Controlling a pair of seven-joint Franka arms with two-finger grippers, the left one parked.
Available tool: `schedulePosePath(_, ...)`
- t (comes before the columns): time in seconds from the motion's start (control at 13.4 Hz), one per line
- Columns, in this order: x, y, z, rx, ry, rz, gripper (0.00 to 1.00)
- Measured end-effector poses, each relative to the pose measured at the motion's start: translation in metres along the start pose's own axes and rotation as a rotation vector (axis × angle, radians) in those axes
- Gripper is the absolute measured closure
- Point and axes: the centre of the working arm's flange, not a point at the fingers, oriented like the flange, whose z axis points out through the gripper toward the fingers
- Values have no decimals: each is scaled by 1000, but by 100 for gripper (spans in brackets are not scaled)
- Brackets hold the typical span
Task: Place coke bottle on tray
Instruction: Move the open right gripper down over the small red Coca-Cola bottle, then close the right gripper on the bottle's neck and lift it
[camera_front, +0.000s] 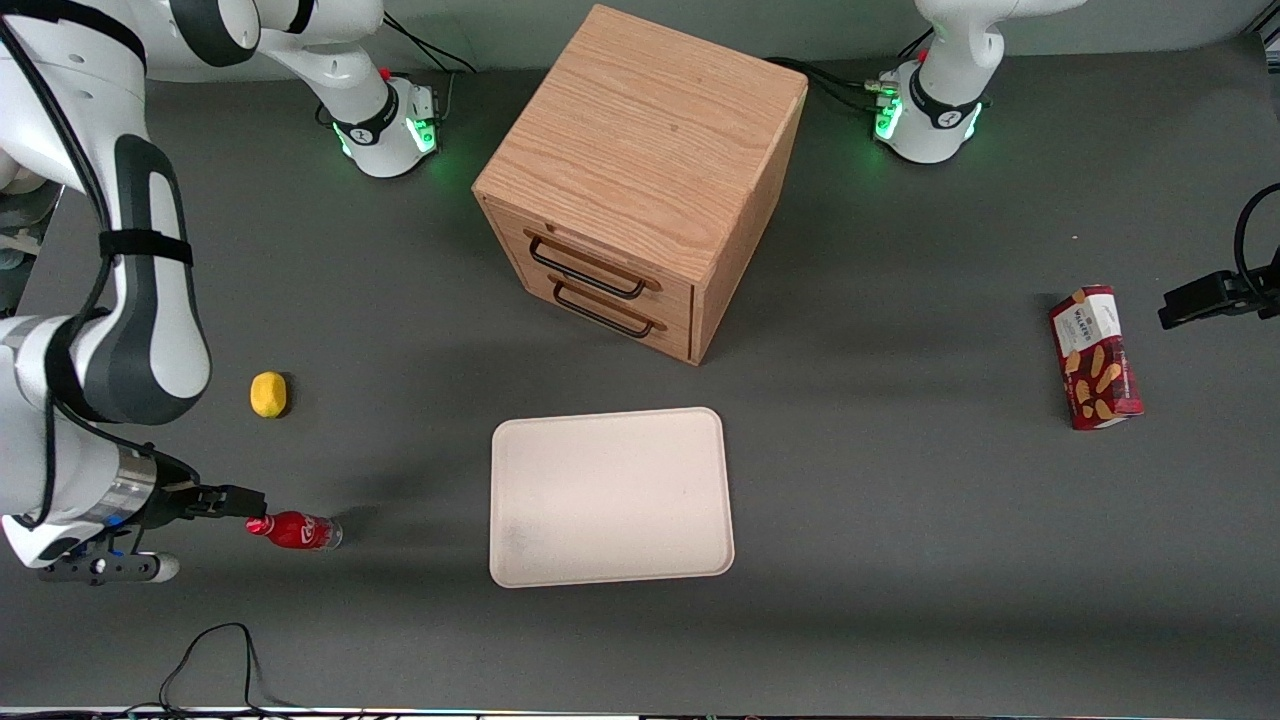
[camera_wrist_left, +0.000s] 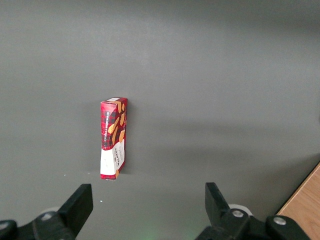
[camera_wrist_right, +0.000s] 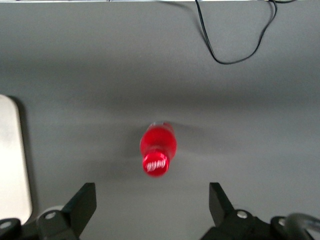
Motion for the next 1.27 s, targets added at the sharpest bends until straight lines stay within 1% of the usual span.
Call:
schedulePosePath(0.07,1,0,12,-1,8,0,0)
schedulePosePath(0.3,2,0,44,-3,7,0,0)
schedulePosePath(0.67,0,-1,67,-1,-16,1,0)
schedulePosePath(0.75,-1,-1,69,2,-20,2,7)
schedulePosePath(0.82,-1,-1,69,3,-21,3,16)
schedulePosePath(0.9,-1,-1,69,5,-22,4,30)
schedulePosePath(1.05,-1,-1,69,6,-21,-1,51)
schedulePosePath(1.12,-1,-1,69,6,-18,-12,63)
schedulePosePath(1.2,-1,-1,68,6,-15,-19,67)
schedulePosePath(1.27,0,-1,68,6,-15,-23,67)
